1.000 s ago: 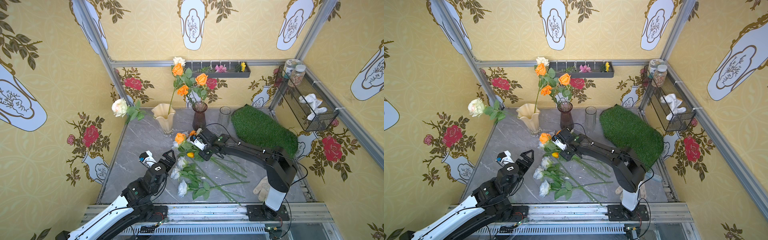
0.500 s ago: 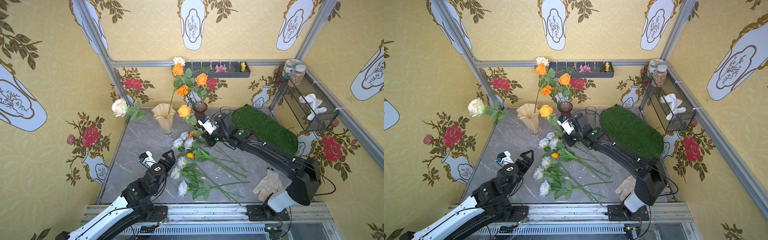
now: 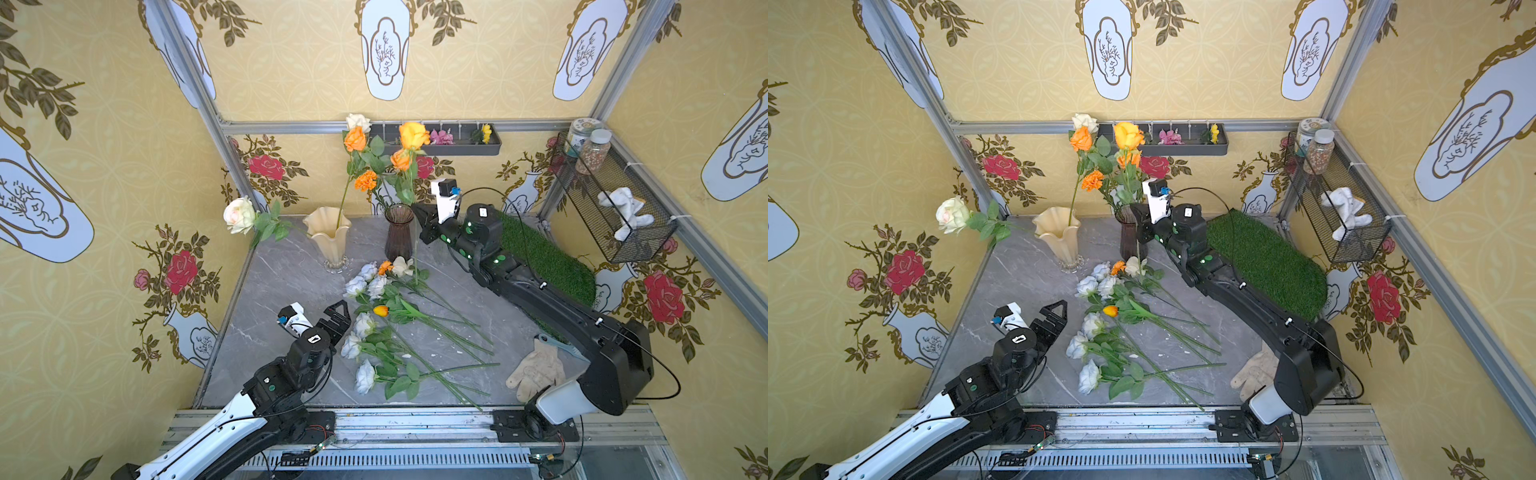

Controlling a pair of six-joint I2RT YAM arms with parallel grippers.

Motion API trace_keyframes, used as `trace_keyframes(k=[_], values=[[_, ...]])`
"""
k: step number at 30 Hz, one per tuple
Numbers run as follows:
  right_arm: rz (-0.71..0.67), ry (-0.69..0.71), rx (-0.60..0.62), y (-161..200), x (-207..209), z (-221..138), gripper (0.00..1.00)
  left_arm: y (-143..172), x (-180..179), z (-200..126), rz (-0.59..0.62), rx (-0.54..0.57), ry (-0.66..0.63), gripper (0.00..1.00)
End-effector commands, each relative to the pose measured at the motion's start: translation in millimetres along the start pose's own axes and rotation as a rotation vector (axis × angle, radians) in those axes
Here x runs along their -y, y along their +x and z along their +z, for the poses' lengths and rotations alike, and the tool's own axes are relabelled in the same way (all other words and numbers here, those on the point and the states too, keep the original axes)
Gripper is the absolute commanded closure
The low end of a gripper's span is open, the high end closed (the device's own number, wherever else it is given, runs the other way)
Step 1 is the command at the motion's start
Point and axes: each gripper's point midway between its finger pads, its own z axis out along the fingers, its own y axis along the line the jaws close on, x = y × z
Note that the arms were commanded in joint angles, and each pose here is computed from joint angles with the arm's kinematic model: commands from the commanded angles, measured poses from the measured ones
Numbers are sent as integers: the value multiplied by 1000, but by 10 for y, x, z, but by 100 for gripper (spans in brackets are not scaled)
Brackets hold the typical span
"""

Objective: Arrange the flowers in different vases according to their colors
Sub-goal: Insert the flower into the vase.

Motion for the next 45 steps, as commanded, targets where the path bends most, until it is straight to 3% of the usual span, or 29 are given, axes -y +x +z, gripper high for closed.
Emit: trace_keyframes(k=[1, 7, 14, 21, 33, 34, 37, 41, 42, 45], values=[[25, 20, 260, -687, 159, 80, 100, -25, 47, 14, 16, 17, 15, 0], [-52, 44, 347, -946, 276, 402, 100, -27, 74, 43, 34, 23, 11, 0], [-131, 76, 380, -917, 374, 666, 100, -26, 86, 78, 52, 29, 2, 0], [-171, 111, 359, -640, 530, 893, 100, -39, 79, 93, 52, 36, -5, 0], [-117, 148, 235, 255, 763, 1104, 100, -50, 81, 130, 52, 40, -16, 0], [-110, 146, 222, 317, 759, 1109, 97, -46, 77, 134, 55, 39, -18, 0], [-121, 131, 198, 405, 662, 1092, 76, -49, 79, 138, 55, 40, -19, 0], [-129, 141, 178, 408, 586, 1004, 20, -53, 78, 139, 54, 41, -20, 0], [-132, 143, 176, 384, 571, 968, 11, -53, 81, 137, 53, 41, -18, 0], [-130, 141, 158, 314, 518, 859, 0, -50, 83, 133, 51, 38, -15, 0]])
